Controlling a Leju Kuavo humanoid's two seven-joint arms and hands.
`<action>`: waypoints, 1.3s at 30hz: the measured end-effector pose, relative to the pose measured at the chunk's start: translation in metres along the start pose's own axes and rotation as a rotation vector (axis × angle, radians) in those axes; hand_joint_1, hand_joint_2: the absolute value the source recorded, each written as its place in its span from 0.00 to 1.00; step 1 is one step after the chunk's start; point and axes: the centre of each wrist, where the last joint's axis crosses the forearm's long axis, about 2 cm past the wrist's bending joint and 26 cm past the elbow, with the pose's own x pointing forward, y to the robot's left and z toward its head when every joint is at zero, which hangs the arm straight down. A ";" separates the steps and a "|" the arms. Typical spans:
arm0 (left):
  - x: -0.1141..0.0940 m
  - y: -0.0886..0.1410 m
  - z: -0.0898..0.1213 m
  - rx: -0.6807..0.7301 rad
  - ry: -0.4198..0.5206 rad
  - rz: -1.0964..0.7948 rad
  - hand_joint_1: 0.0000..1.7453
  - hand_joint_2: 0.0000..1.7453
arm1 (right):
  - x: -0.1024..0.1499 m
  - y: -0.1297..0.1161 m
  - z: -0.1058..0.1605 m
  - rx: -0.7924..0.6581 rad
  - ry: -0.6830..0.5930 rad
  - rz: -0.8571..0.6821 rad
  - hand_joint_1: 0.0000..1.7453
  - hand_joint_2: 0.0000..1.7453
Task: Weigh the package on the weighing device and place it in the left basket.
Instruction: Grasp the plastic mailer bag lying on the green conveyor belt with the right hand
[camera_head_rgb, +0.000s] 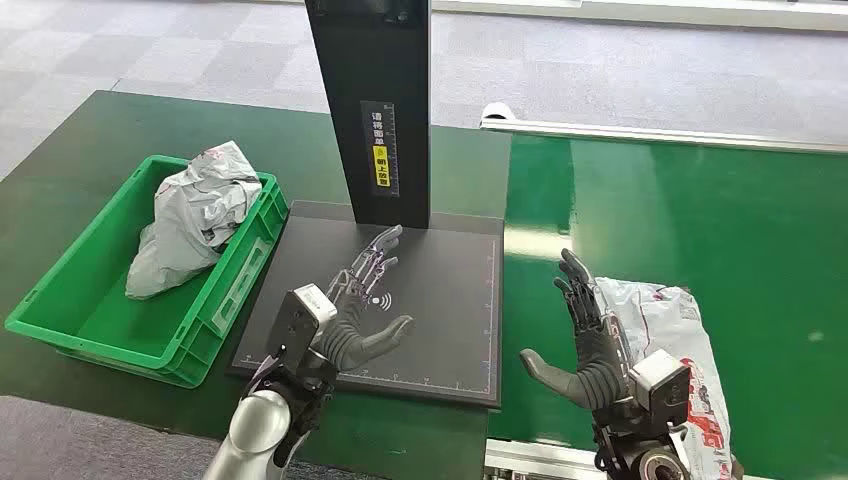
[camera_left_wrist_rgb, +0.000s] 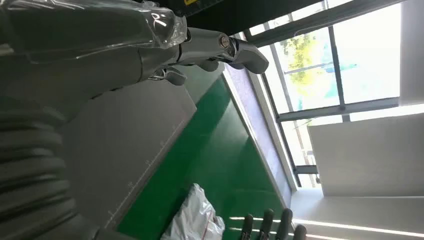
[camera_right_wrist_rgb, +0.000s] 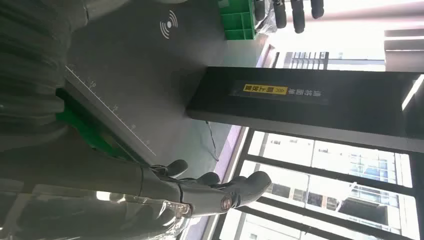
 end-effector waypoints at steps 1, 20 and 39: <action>0.002 -0.001 0.000 -0.002 -0.007 0.001 0.00 0.00 | 0.001 0.000 0.000 -0.002 -0.001 0.001 0.00 1.00; -0.004 -0.009 -0.012 -0.019 0.039 0.063 0.00 1.00 | 0.013 -0.019 0.018 -0.248 0.309 0.641 0.00 1.00; -0.047 0.027 -0.004 0.073 0.134 0.037 0.00 1.00 | -0.010 -0.079 0.057 -0.411 0.723 0.896 0.00 1.00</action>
